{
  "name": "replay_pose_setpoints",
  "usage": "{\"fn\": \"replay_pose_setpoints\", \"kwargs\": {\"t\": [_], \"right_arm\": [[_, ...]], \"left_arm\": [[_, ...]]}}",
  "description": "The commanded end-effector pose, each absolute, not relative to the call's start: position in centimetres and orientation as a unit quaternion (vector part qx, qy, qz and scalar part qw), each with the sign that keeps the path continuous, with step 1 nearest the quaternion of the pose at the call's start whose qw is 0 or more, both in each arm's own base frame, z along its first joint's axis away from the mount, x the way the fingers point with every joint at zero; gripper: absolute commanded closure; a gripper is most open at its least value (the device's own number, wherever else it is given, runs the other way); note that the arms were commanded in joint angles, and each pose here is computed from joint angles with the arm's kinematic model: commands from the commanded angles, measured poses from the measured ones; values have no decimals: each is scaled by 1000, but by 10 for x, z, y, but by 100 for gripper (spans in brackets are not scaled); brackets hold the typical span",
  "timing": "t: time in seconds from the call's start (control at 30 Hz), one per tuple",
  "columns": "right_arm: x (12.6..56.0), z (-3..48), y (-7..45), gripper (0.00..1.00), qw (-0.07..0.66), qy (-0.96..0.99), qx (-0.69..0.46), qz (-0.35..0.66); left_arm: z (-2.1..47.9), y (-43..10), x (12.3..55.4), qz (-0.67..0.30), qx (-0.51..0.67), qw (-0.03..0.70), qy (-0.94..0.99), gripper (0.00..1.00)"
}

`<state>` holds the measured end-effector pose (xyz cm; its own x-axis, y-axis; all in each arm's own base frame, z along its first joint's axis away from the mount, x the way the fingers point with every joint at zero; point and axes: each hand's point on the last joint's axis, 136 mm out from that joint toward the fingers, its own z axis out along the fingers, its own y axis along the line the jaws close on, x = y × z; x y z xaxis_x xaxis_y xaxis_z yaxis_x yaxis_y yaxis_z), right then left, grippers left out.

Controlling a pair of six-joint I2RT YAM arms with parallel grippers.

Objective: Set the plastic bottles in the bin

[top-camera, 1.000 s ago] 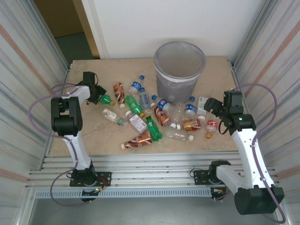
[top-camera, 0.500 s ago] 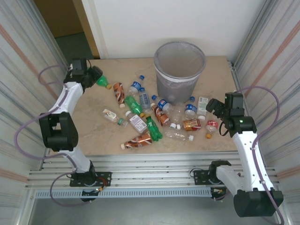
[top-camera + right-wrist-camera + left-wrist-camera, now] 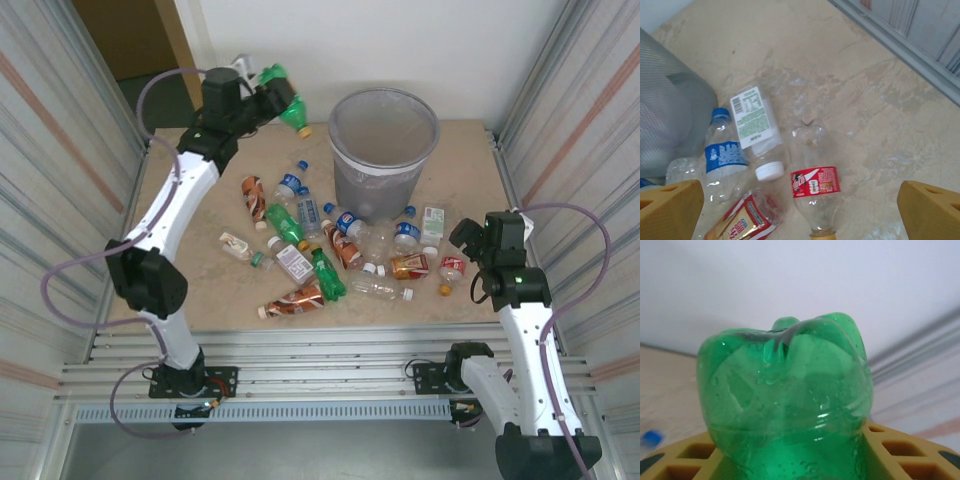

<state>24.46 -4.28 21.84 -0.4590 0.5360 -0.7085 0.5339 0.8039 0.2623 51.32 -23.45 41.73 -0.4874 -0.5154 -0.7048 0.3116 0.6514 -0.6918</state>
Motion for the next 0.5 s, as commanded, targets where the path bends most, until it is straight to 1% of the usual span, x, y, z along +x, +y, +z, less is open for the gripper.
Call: {"fn": "replay_pose_setpoints", "kwargs": {"t": [0.0, 0.1, 0.23, 0.47], "right_arm": [[237, 216, -51, 2, 405, 850, 336, -19], [236, 214, -52, 2, 403, 849, 341, -20], [237, 215, -52, 2, 405, 847, 345, -16], [240, 211, -48, 2, 397, 851, 345, -7]], "left_arm": [[449, -277, 510, -466, -17, 504, 726, 55], [460, -306, 511, -475, 9, 516, 713, 55], [460, -336, 516, -486, 35, 521, 701, 55], [434, -382, 533, -500, 71, 531, 680, 55]]}}
